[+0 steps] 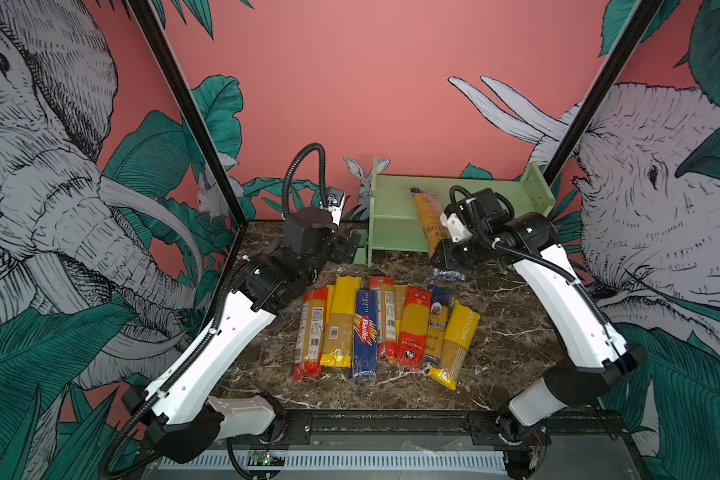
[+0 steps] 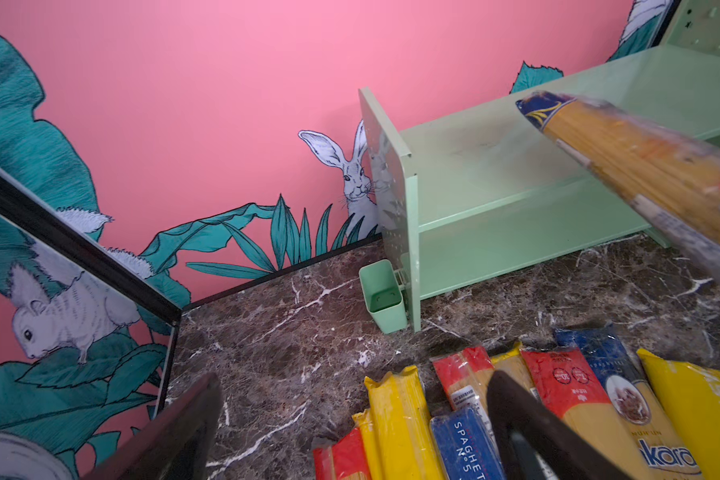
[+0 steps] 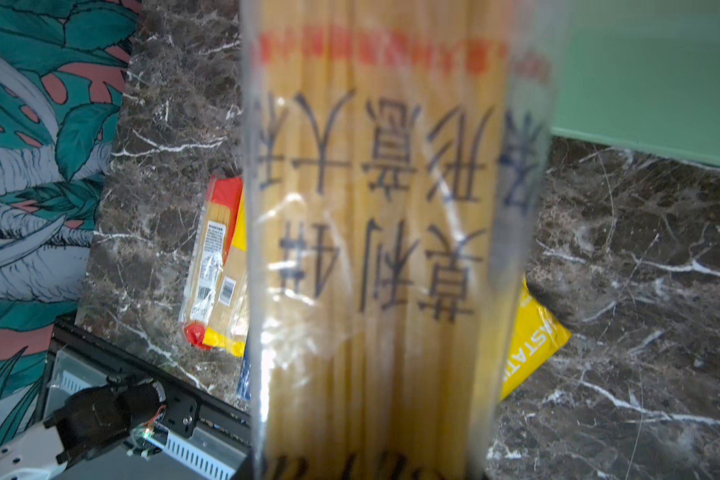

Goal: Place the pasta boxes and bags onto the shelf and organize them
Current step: 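Lift the clear spaghetti bag with the right gripper toward the upper shelf, then stand the bag upright on the upper shelf and open the right gripper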

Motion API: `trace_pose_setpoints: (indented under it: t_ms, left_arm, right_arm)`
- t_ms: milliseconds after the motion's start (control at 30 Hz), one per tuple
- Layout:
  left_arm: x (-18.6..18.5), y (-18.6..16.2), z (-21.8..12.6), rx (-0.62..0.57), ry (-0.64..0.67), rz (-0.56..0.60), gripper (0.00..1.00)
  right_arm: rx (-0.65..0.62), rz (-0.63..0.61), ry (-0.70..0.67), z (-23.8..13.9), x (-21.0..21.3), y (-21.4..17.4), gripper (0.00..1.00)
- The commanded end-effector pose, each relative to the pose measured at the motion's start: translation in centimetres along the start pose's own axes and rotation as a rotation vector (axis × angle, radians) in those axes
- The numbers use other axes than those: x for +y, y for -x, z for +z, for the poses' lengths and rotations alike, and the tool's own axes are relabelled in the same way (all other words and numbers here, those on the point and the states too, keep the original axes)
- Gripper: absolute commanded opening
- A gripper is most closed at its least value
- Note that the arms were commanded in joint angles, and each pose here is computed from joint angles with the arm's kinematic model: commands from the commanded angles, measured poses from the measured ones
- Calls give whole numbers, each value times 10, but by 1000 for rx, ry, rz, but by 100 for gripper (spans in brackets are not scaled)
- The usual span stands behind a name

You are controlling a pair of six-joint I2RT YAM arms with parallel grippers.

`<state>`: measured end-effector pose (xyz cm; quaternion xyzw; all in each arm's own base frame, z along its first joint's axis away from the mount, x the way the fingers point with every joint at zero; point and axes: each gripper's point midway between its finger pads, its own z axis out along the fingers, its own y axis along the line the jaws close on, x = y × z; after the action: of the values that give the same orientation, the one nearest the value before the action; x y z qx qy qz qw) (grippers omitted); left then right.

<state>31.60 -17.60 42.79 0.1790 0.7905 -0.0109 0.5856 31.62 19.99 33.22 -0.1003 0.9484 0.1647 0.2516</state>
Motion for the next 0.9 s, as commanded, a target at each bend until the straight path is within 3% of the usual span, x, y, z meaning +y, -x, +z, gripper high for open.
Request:
trace_pose_setpoints:
  t_ms: [0,267,467,633,867]
  left_arm:
    - [0,-19,-9,44,-30,41,99]
    - [6,-42,-18,59,-69,12,99]
    - [14,-57,-29,66,-49,4,99]
    - [29,-57,-34,62,26,-38,99]
    - [28,-56,-31,66,32,-93,99]
  right_arm:
    - [-234,-44,21,-14,12,69,14]
    - [-366,-35,-13,25,20,148,15]
    - [-506,6,40,40,32,190,16]
    - [-579,11,123,39,47,210,17]
    - [-610,35,203,42,56,223,20]
